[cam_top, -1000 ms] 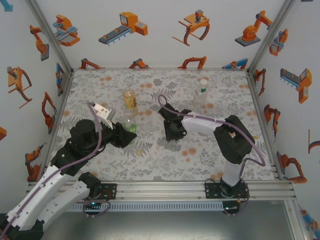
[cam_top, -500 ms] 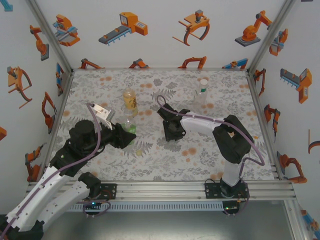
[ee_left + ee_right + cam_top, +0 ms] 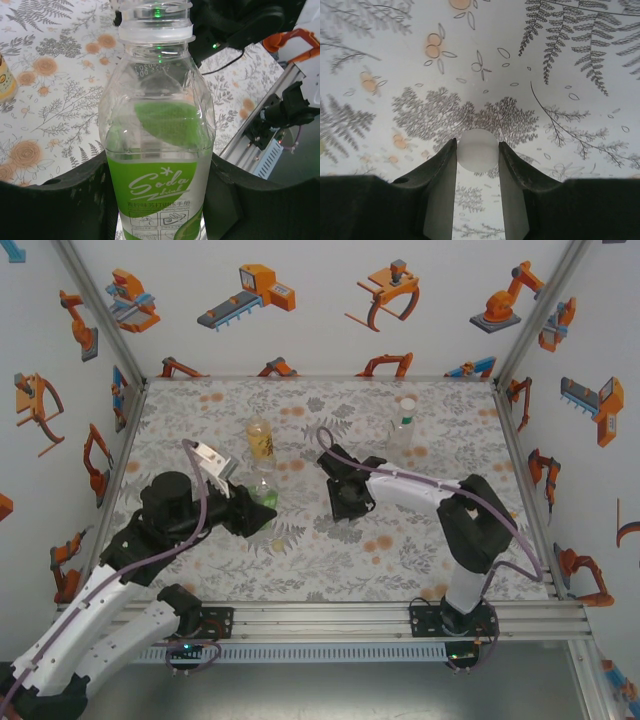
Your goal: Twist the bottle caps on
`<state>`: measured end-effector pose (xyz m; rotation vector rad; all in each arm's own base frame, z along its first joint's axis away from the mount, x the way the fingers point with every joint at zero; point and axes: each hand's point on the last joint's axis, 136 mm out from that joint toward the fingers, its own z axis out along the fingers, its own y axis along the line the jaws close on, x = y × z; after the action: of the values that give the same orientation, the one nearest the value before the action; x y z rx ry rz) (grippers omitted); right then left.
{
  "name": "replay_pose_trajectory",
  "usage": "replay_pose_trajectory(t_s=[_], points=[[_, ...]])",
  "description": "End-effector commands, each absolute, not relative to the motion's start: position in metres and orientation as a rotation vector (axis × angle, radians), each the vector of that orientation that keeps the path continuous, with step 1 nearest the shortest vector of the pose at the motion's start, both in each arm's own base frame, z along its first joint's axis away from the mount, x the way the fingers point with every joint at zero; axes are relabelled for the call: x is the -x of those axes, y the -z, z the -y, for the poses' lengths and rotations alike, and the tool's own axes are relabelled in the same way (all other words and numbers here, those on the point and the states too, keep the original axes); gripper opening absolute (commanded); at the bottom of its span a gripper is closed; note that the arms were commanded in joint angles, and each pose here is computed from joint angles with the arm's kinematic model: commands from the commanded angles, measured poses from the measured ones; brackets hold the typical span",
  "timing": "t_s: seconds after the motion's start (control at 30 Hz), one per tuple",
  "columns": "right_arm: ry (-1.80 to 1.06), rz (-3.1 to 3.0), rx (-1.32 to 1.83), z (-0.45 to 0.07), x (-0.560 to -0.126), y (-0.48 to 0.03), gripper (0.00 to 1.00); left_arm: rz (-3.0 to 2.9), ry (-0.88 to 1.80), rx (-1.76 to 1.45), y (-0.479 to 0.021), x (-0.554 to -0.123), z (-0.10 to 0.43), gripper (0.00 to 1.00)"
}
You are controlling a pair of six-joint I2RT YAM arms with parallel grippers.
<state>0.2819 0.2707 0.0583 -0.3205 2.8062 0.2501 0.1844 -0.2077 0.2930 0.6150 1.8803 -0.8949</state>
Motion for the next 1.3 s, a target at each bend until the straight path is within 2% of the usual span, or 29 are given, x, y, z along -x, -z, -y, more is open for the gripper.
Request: replay_pose_trajectory(t_s=[0.0, 0.4, 0.53, 0.77, 1.0, 1.27], points=[[-0.344, -2.742, 0.355, -0.271, -0.276, -0.096, 0.15, -1.843, 0.912, -0.782, -0.304, -0.172, 0.219, 0.09], [-0.694, -2.418, 0.51, -0.272, -0.247, -0.218, 0.09, -1.763, 0.961, -1.184, -0.299, -0.151, 0.249, 0.0], [-0.846, -2.231, 0.619, -0.275, -0.227, -0.264, 0.0, -1.697, 0.961, -1.298, -0.299, -0.142, 0.255, 0.01], [-1.041, -1.818, 0.872, -0.274, -0.178, -0.338, 0.0, -1.65, 0.902, -1.431, -0.291, -0.131, 0.258, 0.0], [-1.15, -1.468, 1.211, -0.278, -0.124, -0.37, 0.0, -1.589, 0.832, -1.544, -0.285, -0.118, 0.268, 0.0], [-1.133, -1.295, 1.391, -0.277, -0.102, -0.373, 0.0, -1.556, 0.718, -1.656, -0.274, -0.108, 0.28, 0.0]])
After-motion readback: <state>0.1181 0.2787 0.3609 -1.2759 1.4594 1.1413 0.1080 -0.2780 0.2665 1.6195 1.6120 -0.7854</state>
